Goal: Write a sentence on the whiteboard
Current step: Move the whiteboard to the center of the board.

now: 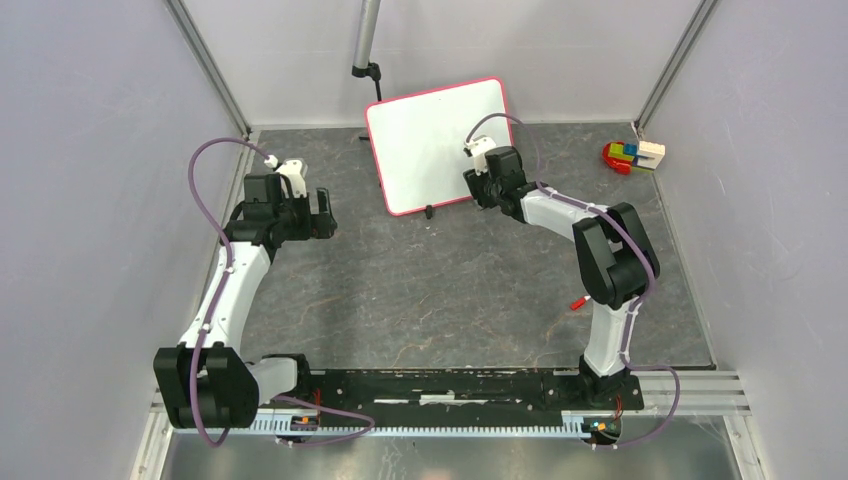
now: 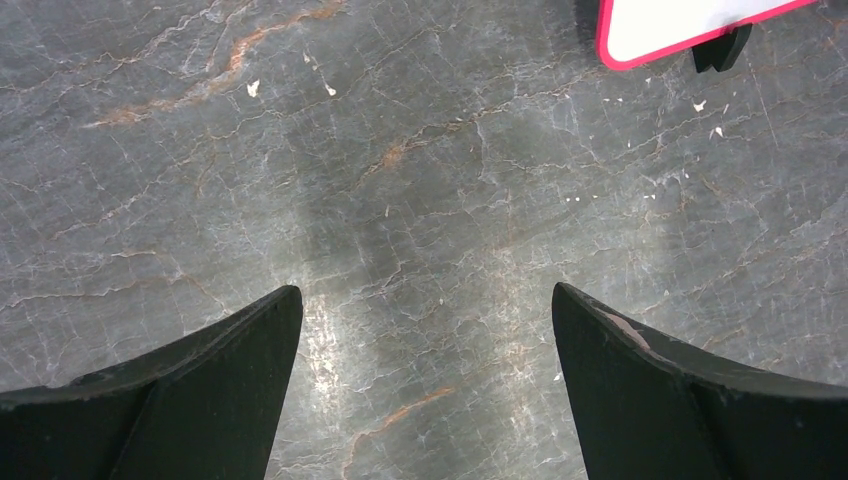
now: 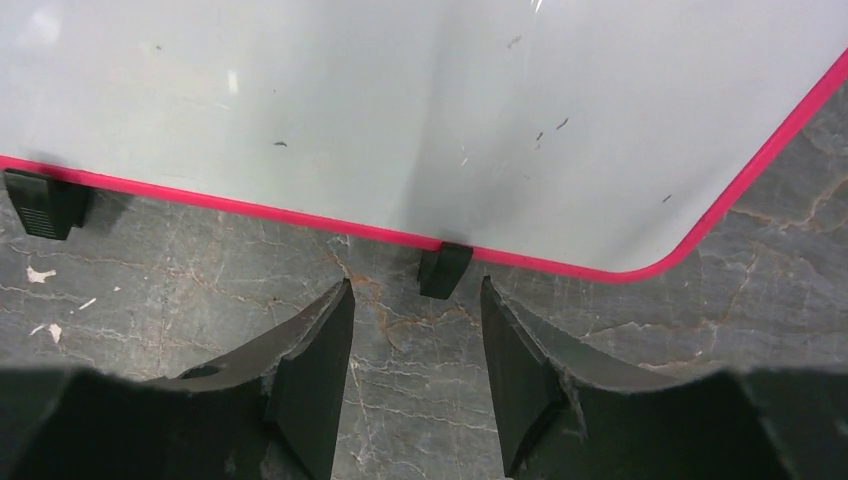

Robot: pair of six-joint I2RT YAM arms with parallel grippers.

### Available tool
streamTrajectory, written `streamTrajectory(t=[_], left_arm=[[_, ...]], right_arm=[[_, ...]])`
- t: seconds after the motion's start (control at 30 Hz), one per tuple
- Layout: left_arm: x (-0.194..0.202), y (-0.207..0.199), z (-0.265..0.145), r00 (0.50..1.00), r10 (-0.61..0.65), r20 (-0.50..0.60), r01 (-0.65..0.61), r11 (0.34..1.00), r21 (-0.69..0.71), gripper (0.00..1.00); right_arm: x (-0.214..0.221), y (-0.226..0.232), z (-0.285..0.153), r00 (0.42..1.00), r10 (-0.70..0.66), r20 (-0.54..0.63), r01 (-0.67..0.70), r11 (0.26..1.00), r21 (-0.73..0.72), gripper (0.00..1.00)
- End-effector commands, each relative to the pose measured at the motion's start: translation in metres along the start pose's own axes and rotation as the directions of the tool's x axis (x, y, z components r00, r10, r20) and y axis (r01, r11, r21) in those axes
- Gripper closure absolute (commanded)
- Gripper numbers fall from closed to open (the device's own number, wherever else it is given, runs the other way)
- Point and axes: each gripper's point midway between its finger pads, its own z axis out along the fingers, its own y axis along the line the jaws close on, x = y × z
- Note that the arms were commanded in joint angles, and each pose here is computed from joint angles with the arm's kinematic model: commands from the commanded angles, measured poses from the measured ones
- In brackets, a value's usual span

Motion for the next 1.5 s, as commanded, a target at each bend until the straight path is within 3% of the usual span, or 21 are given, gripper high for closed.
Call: streamTrajectory(t=[0.0,0.13,0.43,0.97,1.13,1.27,1.47], left_arm=[[-0.015,0.001,-0.002,0.997,-0.033,0.064,0.034,0.999,-0.017,0.0],[-0.016,0.002,-0.001,0.997,-0.035,0.065,0.036,0.999,-0.02,0.0],[-0.018,-0.003,-0.006,0.996,-0.036,0.081,0.036,0.999,0.001,0.0],[-0.018,-0.006,-0.008,0.996,-0.037,0.086,0.036,0.999,0.019,0.0],[-0.018,-0.006,-0.007,0.996,-0.041,0.084,0.04,0.999,0.021,0.0],[-0.017,-0.004,-0.008,0.995,-0.042,0.086,0.041,0.999,0.009,0.0],[-0.017,-0.004,-0.009,0.995,-0.042,0.09,0.042,0.999,0.005,0.0]], right_arm=[[-0.013,-0.007,0.002,0.998,0.057,0.026,-0.058,0.997,0.053,0.47],[-0.003,-0.009,0.002,0.998,0.062,0.005,-0.062,0.995,0.072,0.56],[0.011,-0.011,0.013,0.996,0.067,-0.05,-0.062,0.994,0.094,0.54],[0.005,-0.01,0.036,0.995,0.087,-0.054,-0.084,0.995,0.06,0.62],[0.01,-0.011,0.037,0.993,0.092,-0.071,-0.089,0.995,0.042,0.72],[0.017,-0.006,0.031,0.991,0.091,-0.096,-0.09,0.996,0.016,0.98],[0.036,0.0,0.007,0.99,0.082,-0.114,-0.084,0.996,-0.017,1.0]])
